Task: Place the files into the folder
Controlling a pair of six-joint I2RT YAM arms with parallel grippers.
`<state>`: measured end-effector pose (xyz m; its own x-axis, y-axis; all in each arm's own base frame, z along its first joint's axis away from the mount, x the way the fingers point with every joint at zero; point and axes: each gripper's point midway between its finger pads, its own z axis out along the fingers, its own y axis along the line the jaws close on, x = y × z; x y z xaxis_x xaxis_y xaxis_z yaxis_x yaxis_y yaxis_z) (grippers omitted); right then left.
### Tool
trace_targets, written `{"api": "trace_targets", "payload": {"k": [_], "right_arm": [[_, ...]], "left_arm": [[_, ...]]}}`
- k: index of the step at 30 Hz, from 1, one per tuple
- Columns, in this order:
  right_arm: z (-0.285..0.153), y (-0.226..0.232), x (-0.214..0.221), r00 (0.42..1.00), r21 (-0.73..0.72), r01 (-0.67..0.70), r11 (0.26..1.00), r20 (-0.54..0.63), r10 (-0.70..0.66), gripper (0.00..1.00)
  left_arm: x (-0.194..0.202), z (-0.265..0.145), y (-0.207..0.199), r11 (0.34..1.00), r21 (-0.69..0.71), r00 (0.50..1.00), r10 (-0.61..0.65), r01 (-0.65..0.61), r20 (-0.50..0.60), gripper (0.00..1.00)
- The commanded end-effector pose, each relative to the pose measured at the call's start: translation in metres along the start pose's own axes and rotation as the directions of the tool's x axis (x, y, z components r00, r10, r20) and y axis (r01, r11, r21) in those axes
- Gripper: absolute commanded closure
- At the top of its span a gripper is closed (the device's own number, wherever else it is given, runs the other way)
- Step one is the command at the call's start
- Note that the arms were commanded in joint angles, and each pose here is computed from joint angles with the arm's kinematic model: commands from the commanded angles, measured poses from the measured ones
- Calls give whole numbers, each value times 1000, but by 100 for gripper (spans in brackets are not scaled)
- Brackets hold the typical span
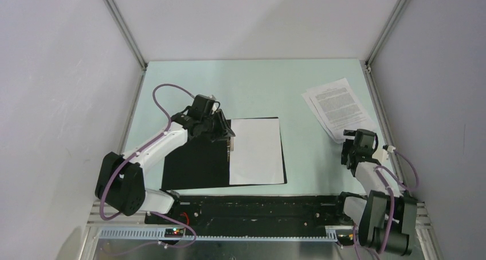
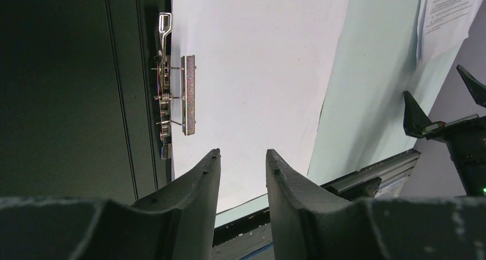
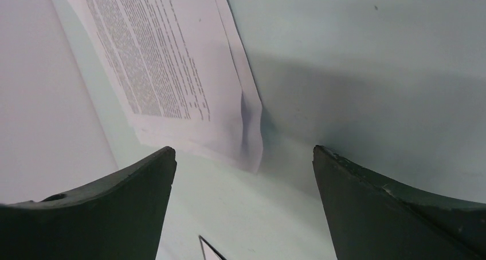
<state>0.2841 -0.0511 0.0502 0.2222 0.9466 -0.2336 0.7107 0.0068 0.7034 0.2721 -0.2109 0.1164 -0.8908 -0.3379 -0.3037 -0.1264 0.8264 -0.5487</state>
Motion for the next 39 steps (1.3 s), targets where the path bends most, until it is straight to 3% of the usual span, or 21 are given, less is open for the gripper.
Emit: {"api": "trace_targets", "payload": {"k": [1, 9, 17, 21, 23, 25, 27, 28, 34, 39], "right_arm": [[14, 24, -8, 994, -84, -104, 991, 14, 106, 7], [34, 8, 15, 982, 0, -163, 987, -97, 162, 12], [40, -7, 23, 978, 60, -159, 985, -128, 166, 16], [46, -4, 35, 968, 52, -145, 988, -198, 152, 29], [48, 0, 38, 966, 34, -127, 991, -224, 132, 42], [48, 2, 39, 964, 19, -110, 994, -241, 112, 63], [46, 6, 41, 960, -1, -92, 996, -265, 88, 93], [44, 9, 42, 958, -9, -88, 996, -274, 82, 98], [13, 32, 58, 934, -97, -69, 993, -356, 30, 100], [-21, 50, 69, 920, -157, -48, 986, -393, -18, 100]], "left_arm": [[-12, -14, -18, 998, 56, 999, 17, -19, 37, 60], [-16, -20, -22, 997, 66, 997, -45, 41, 59, 60], [-23, -25, -31, 989, 83, 988, -131, 125, 77, 60], [-26, -26, -41, 983, 110, 986, -155, 147, 67, 58], [-27, -26, -48, 977, 136, 983, -172, 163, 57, 55], [-27, -24, -56, 965, 177, 979, -201, 192, 34, 51], [-25, -19, -69, 945, 230, 971, -238, 233, -8, 44], [-26, -18, -79, 932, 275, 970, -240, 237, -25, 42], [-33, 6, -119, 872, 373, 948, -300, 317, -106, 23], [-38, 26, -153, 840, 414, 936, -320, 351, -144, 19]]}}
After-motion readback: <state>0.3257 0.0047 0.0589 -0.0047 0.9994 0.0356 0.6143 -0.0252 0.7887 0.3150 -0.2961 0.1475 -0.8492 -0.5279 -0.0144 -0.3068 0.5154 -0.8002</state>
